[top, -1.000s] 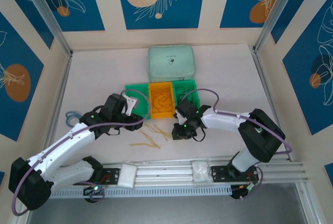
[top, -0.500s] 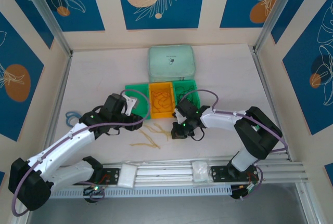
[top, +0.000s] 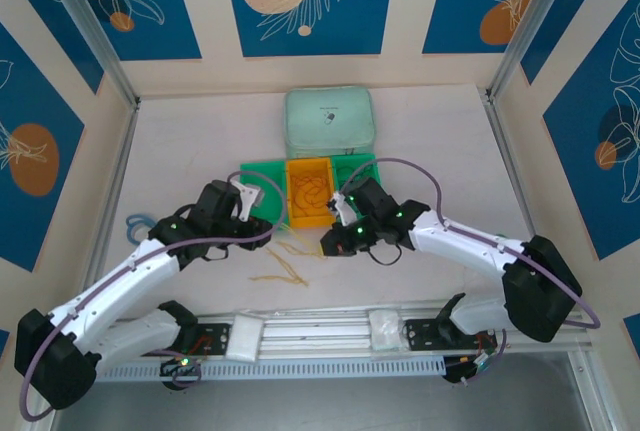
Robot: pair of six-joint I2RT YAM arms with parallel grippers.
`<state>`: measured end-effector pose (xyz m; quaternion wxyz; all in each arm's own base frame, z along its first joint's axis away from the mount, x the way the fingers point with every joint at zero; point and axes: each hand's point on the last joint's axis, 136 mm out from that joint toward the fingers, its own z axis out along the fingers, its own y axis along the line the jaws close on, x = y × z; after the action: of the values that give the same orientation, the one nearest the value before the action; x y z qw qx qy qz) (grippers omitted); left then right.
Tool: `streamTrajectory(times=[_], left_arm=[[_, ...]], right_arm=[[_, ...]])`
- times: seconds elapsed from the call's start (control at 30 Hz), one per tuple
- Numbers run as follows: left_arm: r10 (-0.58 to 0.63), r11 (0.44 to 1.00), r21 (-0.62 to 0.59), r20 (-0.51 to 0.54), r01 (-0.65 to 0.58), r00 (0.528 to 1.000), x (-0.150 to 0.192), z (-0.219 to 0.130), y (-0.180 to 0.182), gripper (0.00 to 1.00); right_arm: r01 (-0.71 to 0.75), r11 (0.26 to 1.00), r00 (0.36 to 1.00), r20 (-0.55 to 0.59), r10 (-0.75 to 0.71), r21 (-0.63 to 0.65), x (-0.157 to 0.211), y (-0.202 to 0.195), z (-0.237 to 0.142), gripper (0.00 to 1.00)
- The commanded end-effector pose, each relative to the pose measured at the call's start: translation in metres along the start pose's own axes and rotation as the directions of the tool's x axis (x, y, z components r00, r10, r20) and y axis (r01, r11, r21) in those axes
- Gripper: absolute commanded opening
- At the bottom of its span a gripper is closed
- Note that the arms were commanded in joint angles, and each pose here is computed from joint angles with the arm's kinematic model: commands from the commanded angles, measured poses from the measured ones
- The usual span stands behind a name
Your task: Untangle the cables
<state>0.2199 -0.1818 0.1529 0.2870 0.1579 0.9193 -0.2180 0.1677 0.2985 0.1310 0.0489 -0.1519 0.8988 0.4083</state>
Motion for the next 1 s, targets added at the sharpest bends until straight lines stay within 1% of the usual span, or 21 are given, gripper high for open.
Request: streamTrajectory(times=[0.0, 0.13, 0.27, 0.47, 0.6, 0.63, 0.7, 0.73, 0.83, 0.97], left_arm=[[-0.023, 0.998, -0.052, 0.116, 0.029, 0.993, -0.024, -0.02, 0.007, 0.4], [-0.023, 0.992, -0.114, 0.203, 0.047, 0.979, -0.035, -0.038, 0.017, 0.4], [-0.016, 0.987, -0.15, 0.244, 0.054, 0.97, -0.039, -0.053, 0.023, 0.42], [-0.014, 0.985, -0.163, 0.237, 0.054, 0.971, -0.034, -0.058, 0.025, 0.42], [-0.011, 0.984, -0.169, 0.224, 0.05, 0.974, -0.03, -0.056, 0.027, 0.42], [-0.008, 0.984, -0.171, 0.218, 0.047, 0.976, -0.029, -0.055, 0.027, 0.42], [-0.007, 0.983, -0.176, 0.21, 0.045, 0.978, -0.028, -0.053, 0.028, 0.42], [-0.006, 0.983, -0.176, 0.207, 0.043, 0.978, -0.028, -0.052, 0.028, 0.42], [-0.002, 0.985, -0.171, 0.2, 0.037, 0.98, -0.027, -0.049, 0.028, 0.42], [0.002, 0.985, -0.169, 0.193, 0.031, 0.981, -0.026, -0.047, 0.027, 0.42]], right_arm=[[0.006, 0.999, 0.995, 0.102, -0.001, -0.053, -0.03, 0.028, -0.005, 0.0], [-0.057, 0.995, 0.977, 0.201, 0.074, -0.086, -0.068, 0.031, 0.012, 0.0], [-0.091, 0.991, 0.958, 0.264, 0.115, -0.1, -0.102, 0.029, 0.035, 0.0], [-0.122, 0.991, 0.935, 0.329, 0.133, -0.055, -0.139, 0.01, 0.073, 0.0], [-0.121, 0.992, 0.934, 0.335, 0.128, -0.042, -0.147, 0.003, 0.091, 0.0], [-0.119, 0.992, 0.936, 0.328, 0.125, -0.041, -0.147, 0.003, 0.095, 0.01], [-0.111, 0.993, 0.942, 0.313, 0.119, -0.046, -0.146, 0.004, 0.101, 0.09], [-0.112, 0.992, 0.945, 0.303, 0.122, -0.049, -0.145, 0.004, 0.103, 0.15], [-0.104, 0.993, 0.951, 0.286, 0.115, -0.053, -0.143, 0.005, 0.104, 0.27], [-0.084, 0.996, 0.956, 0.278, 0.092, -0.038, -0.139, 0.006, 0.101, 0.29]])
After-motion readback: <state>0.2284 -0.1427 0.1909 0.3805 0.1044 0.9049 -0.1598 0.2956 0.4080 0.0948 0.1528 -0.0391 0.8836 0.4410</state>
